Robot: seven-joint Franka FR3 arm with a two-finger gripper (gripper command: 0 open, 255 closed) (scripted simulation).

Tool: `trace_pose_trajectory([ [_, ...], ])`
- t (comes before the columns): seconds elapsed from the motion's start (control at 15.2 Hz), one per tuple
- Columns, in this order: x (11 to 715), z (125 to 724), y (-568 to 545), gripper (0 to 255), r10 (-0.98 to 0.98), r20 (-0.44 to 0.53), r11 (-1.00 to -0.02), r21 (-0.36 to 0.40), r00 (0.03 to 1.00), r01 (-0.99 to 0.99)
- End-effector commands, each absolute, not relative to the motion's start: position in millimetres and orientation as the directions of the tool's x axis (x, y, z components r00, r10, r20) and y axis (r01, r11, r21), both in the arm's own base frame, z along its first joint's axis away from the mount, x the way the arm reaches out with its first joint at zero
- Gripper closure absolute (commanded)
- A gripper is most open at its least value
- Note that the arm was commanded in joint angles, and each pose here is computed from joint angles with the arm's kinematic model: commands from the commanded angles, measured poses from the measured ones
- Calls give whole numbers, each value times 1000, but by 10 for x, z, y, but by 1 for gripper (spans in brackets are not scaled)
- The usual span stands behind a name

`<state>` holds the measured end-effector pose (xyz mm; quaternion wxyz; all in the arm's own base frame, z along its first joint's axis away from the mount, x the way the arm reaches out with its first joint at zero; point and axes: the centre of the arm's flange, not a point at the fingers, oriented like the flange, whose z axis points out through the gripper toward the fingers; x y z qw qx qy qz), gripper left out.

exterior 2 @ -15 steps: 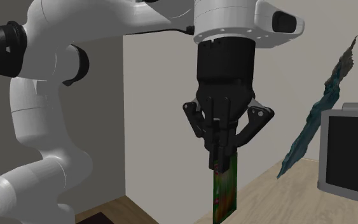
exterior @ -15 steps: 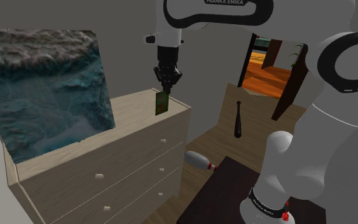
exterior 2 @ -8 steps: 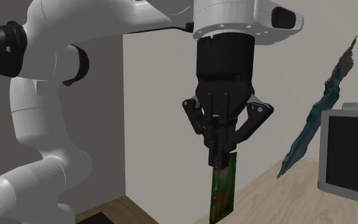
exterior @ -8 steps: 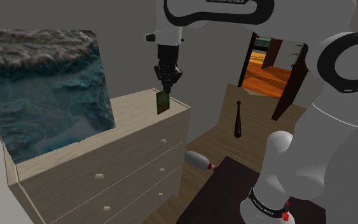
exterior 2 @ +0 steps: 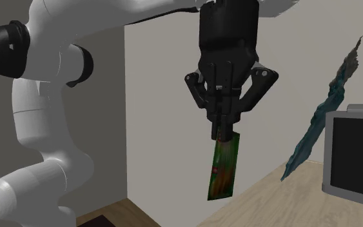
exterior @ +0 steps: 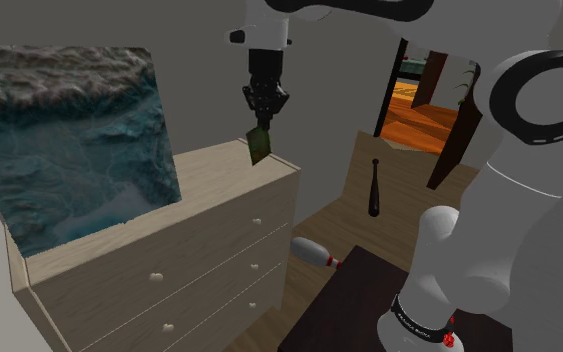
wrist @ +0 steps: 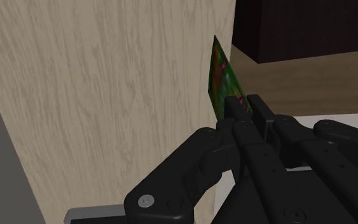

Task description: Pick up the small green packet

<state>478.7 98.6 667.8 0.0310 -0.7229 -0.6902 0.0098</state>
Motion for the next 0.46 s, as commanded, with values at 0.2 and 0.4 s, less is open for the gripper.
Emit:
trace_pose_trajectory([
  [0.2, 4793, 6939, 990, 255, 998, 29, -45, -59, 47, 997],
  [0.4, 4793, 6999, 990, 255, 998, 29, -45, -59, 47, 997],
])
